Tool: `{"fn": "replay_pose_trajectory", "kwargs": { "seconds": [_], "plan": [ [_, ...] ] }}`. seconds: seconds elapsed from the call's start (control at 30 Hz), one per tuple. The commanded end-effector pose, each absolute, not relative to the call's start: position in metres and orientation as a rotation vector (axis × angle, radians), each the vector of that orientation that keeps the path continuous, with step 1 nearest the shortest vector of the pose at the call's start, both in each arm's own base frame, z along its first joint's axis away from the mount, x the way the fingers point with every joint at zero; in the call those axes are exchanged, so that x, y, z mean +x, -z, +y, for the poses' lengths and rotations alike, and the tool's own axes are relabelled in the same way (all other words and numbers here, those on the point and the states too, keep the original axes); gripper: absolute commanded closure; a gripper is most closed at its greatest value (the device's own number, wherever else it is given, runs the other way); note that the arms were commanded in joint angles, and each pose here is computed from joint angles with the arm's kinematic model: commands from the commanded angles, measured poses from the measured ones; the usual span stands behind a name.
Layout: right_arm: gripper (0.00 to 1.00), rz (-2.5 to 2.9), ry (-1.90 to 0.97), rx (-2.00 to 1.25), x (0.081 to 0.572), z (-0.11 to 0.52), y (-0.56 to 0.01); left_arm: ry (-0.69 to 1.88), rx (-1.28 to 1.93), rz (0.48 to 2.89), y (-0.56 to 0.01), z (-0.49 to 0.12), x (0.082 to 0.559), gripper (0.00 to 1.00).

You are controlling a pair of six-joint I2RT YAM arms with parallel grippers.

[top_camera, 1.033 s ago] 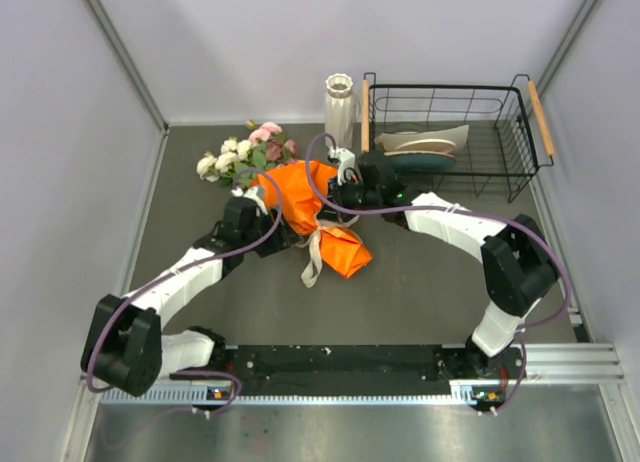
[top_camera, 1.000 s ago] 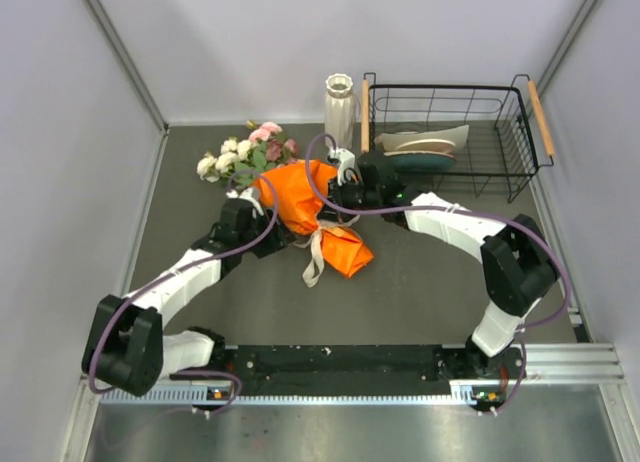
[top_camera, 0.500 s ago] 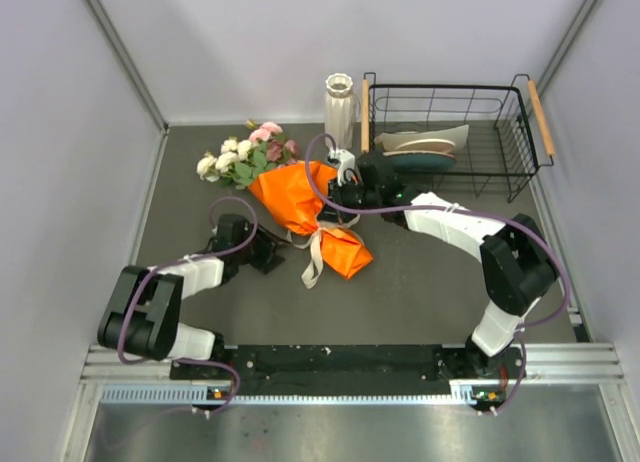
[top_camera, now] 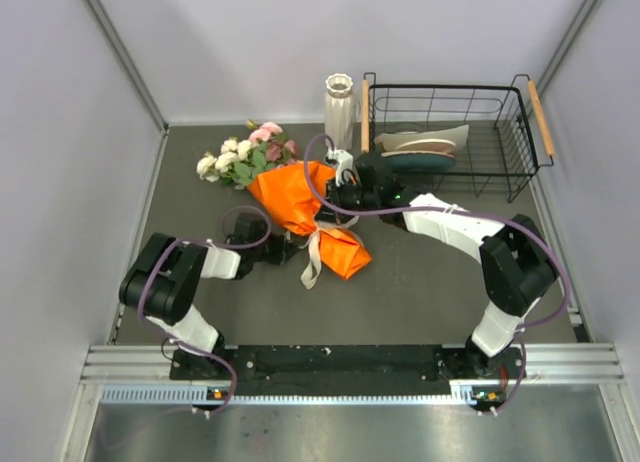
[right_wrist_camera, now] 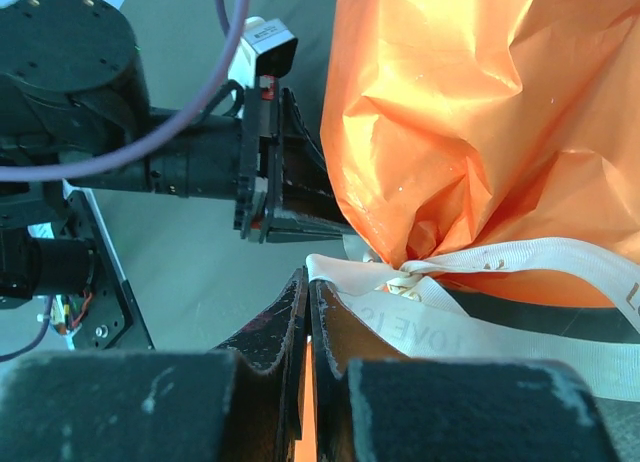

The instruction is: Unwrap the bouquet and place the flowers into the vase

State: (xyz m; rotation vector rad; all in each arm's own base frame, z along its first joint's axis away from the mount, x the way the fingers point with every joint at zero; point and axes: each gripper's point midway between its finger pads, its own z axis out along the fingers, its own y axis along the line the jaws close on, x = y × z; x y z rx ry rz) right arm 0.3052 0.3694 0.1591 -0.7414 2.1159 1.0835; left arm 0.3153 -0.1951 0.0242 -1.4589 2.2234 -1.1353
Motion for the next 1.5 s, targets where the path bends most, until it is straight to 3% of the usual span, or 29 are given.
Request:
{"fn": "replay_pose_trajectory", "kwargs": {
  "seconds": [0.0,0.13,0.2,0.23,0.37,0.5,0.67,0.7,0.93,1.1,1.4,1.47],
  "plan": [
    [1.0,2.031,-1.117,-0.752,0.303,0.382,-0.178,1.015,-1.529,2.188,0.007,-0.177,0.308,1.0],
    [1.0,2.067,-1.101,-0.749,0.299,0.38,-0.165,0.96,-1.323,2.102,-0.027,-0.157,0.312,1.0],
    [1.0,2.083,-1.091,-0.753,0.298,0.378,-0.159,0.783,-1.216,2.088,-0.036,-0.133,0.309,1.0],
    [1.0,2.085,-1.087,-0.758,0.297,0.378,-0.158,0.8,-1.141,2.006,-0.071,-0.129,0.315,1.0],
    [0.97,2.099,-1.1,-0.792,0.29,0.382,-0.149,0.671,-0.989,1.898,-0.121,-0.101,0.31,1.0],
    [0.78,2.162,-1.095,-0.767,0.291,0.386,-0.138,0.742,-0.873,1.928,-0.141,-0.116,0.31,1.0],
    [0.36,2.212,-0.893,-0.741,0.296,0.357,-0.128,0.731,-0.812,2.056,-0.13,-0.126,0.301,1.0],
    [0.32,2.213,-0.857,-0.742,0.295,0.349,-0.125,0.725,-0.805,2.058,-0.131,-0.125,0.301,1.0],
    [0.32,2.049,-1.036,-0.948,0.244,0.349,-0.089,0.773,-0.728,2.051,-0.148,-0.134,0.304,1.0],
    [0.38,2.113,-0.782,-1.039,0.262,0.363,-0.053,0.749,-0.731,2.062,-0.148,-0.131,0.301,1.0],
    [0.37,2.055,-0.539,-1.095,0.267,0.369,-0.023,0.769,-0.744,2.065,-0.141,-0.132,0.295,1.0],
    [0.41,2.065,-0.497,-1.132,0.264,0.369,-0.012,0.8,-0.732,2.082,-0.141,-0.137,0.293,1.0]
  ]
}}
